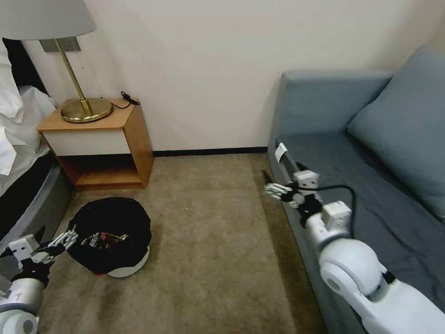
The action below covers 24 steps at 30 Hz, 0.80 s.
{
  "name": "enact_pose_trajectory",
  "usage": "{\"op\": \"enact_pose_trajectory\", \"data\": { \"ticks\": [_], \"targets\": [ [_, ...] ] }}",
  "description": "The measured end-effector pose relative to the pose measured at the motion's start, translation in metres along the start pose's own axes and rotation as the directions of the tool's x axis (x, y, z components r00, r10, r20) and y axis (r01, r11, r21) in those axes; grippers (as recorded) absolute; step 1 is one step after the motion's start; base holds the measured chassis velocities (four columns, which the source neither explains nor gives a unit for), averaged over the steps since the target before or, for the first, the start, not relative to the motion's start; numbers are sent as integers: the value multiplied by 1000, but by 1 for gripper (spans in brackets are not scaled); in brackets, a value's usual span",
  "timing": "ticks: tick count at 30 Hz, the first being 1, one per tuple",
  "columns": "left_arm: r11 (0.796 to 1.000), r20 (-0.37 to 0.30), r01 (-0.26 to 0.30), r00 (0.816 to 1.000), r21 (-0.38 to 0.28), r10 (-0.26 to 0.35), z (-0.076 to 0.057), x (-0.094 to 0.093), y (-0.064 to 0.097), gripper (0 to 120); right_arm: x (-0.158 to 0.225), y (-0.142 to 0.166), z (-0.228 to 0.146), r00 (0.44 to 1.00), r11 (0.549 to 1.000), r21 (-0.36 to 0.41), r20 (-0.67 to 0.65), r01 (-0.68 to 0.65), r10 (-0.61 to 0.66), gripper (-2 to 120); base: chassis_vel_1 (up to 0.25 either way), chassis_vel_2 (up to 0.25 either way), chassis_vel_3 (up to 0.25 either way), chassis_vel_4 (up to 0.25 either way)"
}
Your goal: Pick up the trash bin, then pick up the garbage on the floor and place it into the trash bin.
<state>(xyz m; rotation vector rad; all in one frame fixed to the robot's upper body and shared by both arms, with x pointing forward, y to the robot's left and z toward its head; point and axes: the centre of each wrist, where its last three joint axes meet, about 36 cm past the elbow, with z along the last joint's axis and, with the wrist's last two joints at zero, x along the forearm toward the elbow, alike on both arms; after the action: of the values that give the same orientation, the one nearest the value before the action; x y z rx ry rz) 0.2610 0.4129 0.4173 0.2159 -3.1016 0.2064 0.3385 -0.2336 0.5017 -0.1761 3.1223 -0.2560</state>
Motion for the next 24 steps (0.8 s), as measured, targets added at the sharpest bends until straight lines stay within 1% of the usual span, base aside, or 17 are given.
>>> {"op": "enact_pose_trajectory", "data": {
  "ticks": [1, 2, 3, 5, 6, 7, 8, 9, 10, 11, 12, 13, 14, 15, 16, 19, 24],
  "targets": [
    [1000, 0, 0, 1000, 0, 0, 0, 0, 0, 100, 0, 0, 0, 1000, 1000, 0, 0, 0, 0, 100, 0, 0, 0, 0],
    [1000, 15, -15, 1000, 1, 15, 1, 3, -11, 100, 7, -4, 4, 999, 999, 12, 4, -37, 37, 100, 0, 0, 0, 0],
    [1000, 19, -16, 1000, 3, 16, 1, 5, -15, 100, 8, -5, 5, 999, 999, 14, 5, -44, 44, 100, 0, 0, 0, 0],
    [1000, 48, -16, 999, 19, 15, 6, 11, -44, 100, 21, -14, 9, 994, 993, 42, 23, -108, 107, 100, 0, 0, 0, 0],
    [1000, 48, -16, 999, 19, 15, 6, 11, -44, 100, 21, -14, 9, 994, 993, 42, 23, -108, 107, 100, 0, 0, 0, 0],
    [1000, 57, -15, 998, 26, 13, 7, 12, -53, 100, 23, -15, 9, 993, 992, 45, 28, -118, 117, 100, 0, 0, 0, 0],
    [999, 65, -19, 998, 33, 17, 9, 14, -66, 100, 27, -18, 11, 990, 989, 52, 36, -137, 135, 100, 0, 0, 0, 0],
    [1000, 57, -27, 998, 17, 26, 9, 17, -79, 100, 30, -19, 11, 988, 987, 54, 41, -153, 151, 100, 0, 0, 0, 0],
    [999, 51, -31, 998, 8, 30, 9, 18, -83, 100, 32, -20, 11, 987, 986, 54, 42, -160, 158, 100, 0, 0, 0, 0],
    [999, 51, -31, 998, 8, 30, 9, 18, -83, 100, 32, -20, 11, 987, 986, 54, 42, -160, 158, 100, 0, 0, 0, 0],
    [999, 40, -42, 998, -3, 42, 8, 20, -92, 100, 34, -21, 11, 985, 984, 53, 43, -171, 168, 100, 0, 0, 0, 0],
    [998, 23, -65, 998, -21, 65, 5, 23, -105, 100, 39, -22, 11, 982, 981, 53, 43, -185, 183, 100, 0, 0, 0, 0],
    [996, 16, -82, 996, -30, 83, 2, 24, -112, 100, 42, -22, 11, 981, 980, 51, 42, -194, 192, 100, 0, 0, 0, 0],
    [996, 16, -82, 996, -30, 83, 2, 24, -112, 100, 42, -22, 11, 981, 980, 51, 42, -194, 192, 100, 0, 0, 0, 0],
    [993, 7, -112, 994, -28, 112, -3, 27, -125, 100, 46, -21, 11, 977, 977, 42, 38, -210, 209, 100, 0, 0, 0, 0],
    [989, 11, -146, 989, -22, 146, -10, 33, -140, 100, 56, -14, 15, 972, 972, 19, 24, -233, 233, 100, 0, 0, 0, 0],
    [988, 25, -155, 988, -21, 155, -17, 37, -145, 100, 64, -7, 18, 968, 968, -1, 12, -250, 250, 100, 0, 0, 0, 0]
  ]
}}
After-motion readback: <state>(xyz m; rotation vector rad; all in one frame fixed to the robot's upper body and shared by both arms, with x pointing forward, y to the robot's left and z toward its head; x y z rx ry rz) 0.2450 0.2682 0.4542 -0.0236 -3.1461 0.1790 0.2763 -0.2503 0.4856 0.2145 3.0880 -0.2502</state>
